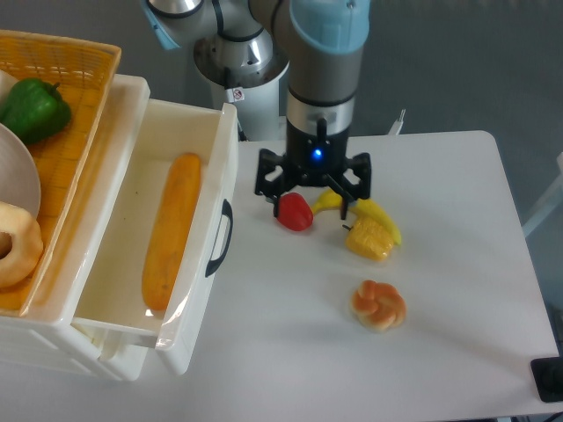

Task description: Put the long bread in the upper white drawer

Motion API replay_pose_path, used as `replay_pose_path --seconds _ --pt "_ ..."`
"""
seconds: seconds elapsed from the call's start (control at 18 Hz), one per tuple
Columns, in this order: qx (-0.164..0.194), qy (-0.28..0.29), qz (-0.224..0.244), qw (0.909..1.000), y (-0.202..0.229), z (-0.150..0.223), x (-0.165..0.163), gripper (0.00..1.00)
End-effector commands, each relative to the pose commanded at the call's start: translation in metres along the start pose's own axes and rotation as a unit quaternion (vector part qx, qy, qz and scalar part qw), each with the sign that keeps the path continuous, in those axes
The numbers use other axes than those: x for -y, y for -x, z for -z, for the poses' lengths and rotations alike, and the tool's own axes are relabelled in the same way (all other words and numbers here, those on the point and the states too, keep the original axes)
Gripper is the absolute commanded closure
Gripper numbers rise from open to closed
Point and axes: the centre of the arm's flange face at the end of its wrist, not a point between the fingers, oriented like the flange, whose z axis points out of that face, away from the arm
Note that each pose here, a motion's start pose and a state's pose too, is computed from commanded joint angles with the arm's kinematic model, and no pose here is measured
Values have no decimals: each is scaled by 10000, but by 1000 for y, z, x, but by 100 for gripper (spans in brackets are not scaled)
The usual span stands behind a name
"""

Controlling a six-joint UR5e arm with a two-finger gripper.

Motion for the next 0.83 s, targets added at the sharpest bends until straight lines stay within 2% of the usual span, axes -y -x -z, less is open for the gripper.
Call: replay_pose_path --seconds 0.11,0.28,0.39,0.83 --pt "-19 64 -170 9998 8 -10 0 0" --pt "72 264 -769 9967 17 -27 -1 0" --pt "243 392 -1314 9903 23 -35 -1 0" --pt "166 511 -1365 9892 34 -63 -1 0"
